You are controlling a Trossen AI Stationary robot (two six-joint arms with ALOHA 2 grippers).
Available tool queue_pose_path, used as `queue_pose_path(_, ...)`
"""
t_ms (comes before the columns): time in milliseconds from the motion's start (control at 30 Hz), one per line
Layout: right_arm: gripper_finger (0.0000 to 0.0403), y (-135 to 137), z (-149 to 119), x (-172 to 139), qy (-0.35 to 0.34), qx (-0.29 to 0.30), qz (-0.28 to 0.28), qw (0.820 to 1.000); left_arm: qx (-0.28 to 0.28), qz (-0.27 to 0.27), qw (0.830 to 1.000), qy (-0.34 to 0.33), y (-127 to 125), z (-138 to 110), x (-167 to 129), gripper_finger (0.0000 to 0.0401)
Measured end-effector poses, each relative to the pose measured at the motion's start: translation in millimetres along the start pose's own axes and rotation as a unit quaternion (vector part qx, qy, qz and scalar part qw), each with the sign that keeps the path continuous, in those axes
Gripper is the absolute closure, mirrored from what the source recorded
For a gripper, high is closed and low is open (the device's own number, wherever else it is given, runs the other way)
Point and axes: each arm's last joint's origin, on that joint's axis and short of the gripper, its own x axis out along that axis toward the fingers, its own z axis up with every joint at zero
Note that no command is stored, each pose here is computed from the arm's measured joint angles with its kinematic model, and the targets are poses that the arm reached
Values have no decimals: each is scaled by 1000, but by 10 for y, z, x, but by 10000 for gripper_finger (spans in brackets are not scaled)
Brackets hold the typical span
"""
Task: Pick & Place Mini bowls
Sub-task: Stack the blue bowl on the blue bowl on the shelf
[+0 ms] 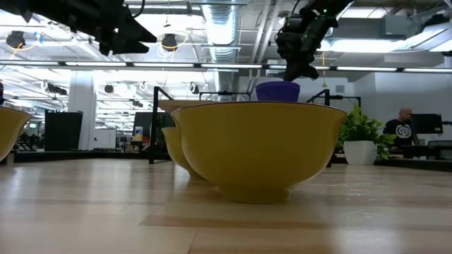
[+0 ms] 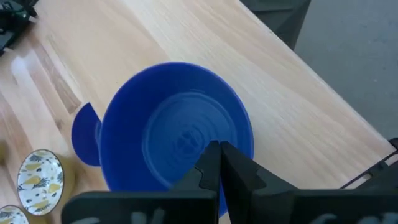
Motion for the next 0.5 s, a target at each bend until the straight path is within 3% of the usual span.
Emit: queue_pose_path(500, 403, 398, -157, -457, -45, -87, 14, 995, 0, 0, 1000, 0, 0, 0, 1, 116)
